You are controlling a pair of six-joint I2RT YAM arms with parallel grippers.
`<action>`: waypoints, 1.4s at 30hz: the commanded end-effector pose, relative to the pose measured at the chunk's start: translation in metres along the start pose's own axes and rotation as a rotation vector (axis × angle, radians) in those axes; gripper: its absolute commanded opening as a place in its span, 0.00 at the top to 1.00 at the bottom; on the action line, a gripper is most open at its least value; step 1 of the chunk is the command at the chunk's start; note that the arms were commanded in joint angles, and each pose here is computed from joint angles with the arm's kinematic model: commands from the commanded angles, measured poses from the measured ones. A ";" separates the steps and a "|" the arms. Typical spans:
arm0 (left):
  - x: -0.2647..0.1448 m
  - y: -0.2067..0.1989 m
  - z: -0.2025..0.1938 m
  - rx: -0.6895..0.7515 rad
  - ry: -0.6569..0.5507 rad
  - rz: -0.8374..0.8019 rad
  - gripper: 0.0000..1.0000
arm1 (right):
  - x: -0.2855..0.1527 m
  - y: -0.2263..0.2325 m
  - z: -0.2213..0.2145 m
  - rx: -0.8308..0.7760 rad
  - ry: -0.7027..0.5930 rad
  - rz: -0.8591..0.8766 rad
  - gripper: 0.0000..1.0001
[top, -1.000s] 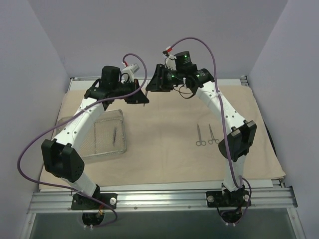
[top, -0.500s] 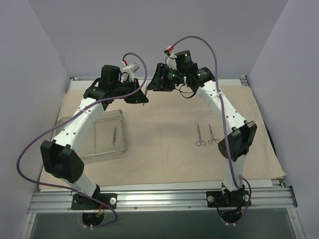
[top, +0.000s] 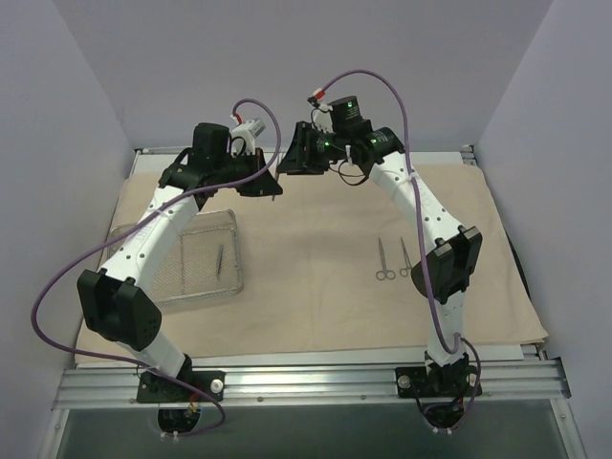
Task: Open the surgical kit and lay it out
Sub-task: Place the medical item in the surgical kit.
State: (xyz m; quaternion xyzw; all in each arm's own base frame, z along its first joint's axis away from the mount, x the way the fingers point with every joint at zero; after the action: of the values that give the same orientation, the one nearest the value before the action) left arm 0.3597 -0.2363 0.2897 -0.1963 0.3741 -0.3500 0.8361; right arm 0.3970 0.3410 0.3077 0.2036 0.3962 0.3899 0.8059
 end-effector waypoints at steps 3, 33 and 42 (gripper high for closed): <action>-0.004 -0.026 0.018 0.064 -0.044 -0.069 0.98 | -0.001 0.018 0.006 -0.054 -0.020 0.060 0.63; 0.000 -0.002 0.020 0.008 -0.043 -0.012 0.98 | -0.023 0.033 0.001 -0.076 -0.001 0.133 0.59; -0.001 0.000 0.019 0.009 -0.040 -0.008 0.98 | -0.024 0.027 0.001 -0.065 0.005 0.126 0.59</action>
State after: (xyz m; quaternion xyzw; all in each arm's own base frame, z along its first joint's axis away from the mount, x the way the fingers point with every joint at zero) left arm 0.3677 -0.2351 0.2863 -0.2010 0.3806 -0.3444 0.8344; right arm 0.3864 0.3427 0.3050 0.2024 0.4061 0.4264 0.7825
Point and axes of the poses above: each gripper's point midway between its finger pads, its own x axis out along the fingers, its own y axis along the line the jaws close on, z = x × y, the point moved 2 cm from there along -x, back along the fingers, and after that the axes turned 4 degrees about -x, right-handed, at the moved point
